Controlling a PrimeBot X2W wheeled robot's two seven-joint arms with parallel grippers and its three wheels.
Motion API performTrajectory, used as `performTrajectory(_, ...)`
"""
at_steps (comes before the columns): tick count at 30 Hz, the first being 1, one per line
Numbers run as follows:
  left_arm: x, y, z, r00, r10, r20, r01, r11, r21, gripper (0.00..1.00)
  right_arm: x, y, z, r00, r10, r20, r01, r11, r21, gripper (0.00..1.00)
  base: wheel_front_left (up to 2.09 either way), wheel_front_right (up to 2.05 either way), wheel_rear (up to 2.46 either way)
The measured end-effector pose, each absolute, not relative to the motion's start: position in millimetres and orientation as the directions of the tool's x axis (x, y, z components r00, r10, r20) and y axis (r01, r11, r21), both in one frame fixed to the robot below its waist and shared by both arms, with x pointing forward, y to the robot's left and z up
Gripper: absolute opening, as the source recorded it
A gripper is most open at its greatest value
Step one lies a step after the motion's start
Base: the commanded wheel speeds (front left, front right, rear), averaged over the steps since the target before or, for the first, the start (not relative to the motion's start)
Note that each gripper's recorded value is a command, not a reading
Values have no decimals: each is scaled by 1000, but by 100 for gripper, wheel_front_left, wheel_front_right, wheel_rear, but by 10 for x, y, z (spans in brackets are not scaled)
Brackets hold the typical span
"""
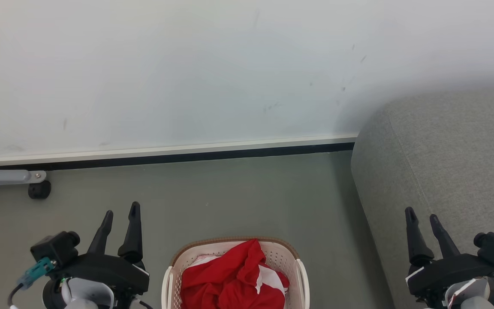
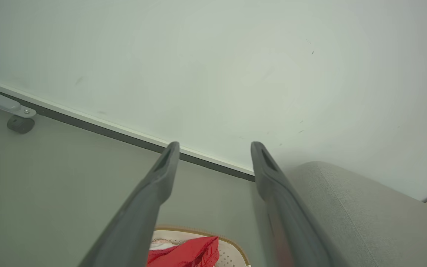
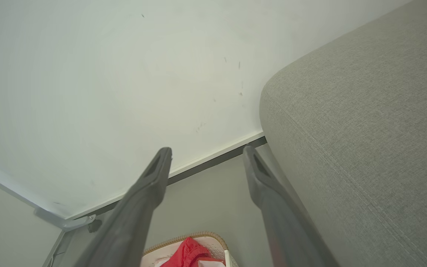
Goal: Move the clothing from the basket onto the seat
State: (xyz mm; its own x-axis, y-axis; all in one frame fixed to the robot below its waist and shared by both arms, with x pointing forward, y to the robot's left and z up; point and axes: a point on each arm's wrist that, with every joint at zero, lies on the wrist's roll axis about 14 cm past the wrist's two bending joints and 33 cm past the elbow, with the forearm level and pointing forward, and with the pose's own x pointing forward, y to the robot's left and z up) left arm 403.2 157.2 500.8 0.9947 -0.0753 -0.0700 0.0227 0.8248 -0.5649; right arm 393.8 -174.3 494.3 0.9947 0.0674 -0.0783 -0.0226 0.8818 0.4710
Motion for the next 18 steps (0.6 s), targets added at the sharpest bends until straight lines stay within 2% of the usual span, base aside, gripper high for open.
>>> performTrajectory(18, 4031, 1611, 5056, 999, -45, -14, 38, 950, -310, 100, 3930, -1555, 4938, 991, 125, -43, -115, 977, 181, 100, 0, 0, 0)
